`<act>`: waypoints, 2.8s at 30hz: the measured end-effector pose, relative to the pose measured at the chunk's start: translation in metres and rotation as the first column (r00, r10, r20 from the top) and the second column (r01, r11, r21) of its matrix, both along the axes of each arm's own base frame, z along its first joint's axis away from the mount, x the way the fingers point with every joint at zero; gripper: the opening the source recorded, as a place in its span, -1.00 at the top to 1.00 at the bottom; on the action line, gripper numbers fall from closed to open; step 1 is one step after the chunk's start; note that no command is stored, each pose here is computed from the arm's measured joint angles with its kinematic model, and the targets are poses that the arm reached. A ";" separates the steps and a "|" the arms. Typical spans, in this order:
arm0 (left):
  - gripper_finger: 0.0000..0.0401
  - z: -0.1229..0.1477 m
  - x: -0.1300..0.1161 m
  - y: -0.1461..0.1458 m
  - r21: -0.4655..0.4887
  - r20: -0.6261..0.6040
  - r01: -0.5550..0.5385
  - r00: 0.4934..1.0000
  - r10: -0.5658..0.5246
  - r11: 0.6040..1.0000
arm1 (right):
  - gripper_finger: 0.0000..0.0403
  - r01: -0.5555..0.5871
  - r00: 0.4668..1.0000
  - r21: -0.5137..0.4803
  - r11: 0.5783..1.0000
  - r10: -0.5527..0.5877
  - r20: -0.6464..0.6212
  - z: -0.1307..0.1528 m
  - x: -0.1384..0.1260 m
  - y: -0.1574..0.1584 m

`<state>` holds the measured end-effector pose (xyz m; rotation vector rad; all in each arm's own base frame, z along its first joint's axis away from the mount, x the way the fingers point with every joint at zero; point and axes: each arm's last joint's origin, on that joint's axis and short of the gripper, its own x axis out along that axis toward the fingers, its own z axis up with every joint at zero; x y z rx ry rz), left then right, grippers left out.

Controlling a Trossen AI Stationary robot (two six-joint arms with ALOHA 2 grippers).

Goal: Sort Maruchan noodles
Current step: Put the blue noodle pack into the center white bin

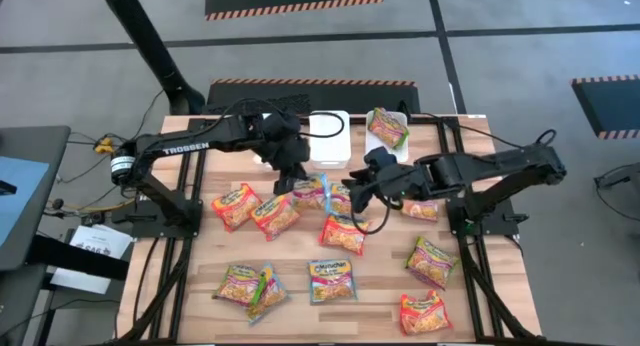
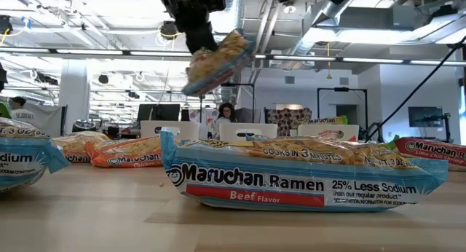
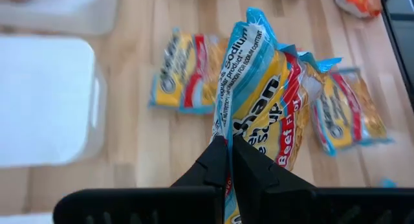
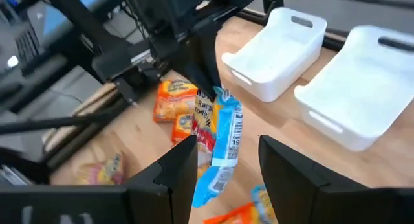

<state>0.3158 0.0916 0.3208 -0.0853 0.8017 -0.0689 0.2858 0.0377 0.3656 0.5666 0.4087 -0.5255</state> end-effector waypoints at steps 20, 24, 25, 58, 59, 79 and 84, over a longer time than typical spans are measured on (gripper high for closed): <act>1.00 0.020 0.016 0.005 0.080 0.255 -0.017 0.967 -0.003 0.997 | 0.07 -0.111 0.991 -0.060 0.992 0.106 -0.085 -0.001 0.004 -0.049; 1.00 0.022 0.018 0.005 0.088 0.283 -0.042 0.959 0.015 0.995 | 0.07 -0.133 0.989 -0.027 0.991 0.130 -0.074 -0.001 0.004 -0.052; 1.00 0.023 0.019 0.004 0.092 0.285 -0.045 0.958 0.017 0.995 | 0.07 -0.131 0.989 -0.024 0.991 0.129 -0.071 0.000 0.005 -0.052; 0.97 0.031 0.025 0.001 0.141 0.381 -0.119 0.923 0.058 0.983 | 0.95 -0.118 0.992 0.067 0.991 0.120 -0.027 0.001 0.004 -0.064; 0.97 0.032 0.025 0.002 0.135 0.382 -0.108 0.923 0.049 0.985 | 0.95 -0.118 0.992 0.066 0.991 0.120 -0.026 0.001 0.004 -0.064; 0.40 0.046 0.013 0.017 0.095 0.439 -0.208 0.886 0.147 0.973 | 0.96 -0.074 0.995 0.085 0.994 0.080 -0.067 -0.003 0.001 -0.077; 0.40 0.061 -0.004 0.028 0.076 0.482 -0.266 0.853 0.198 0.961 | 0.96 -0.064 0.993 0.058 0.996 0.069 -0.097 -0.004 -0.002 -0.090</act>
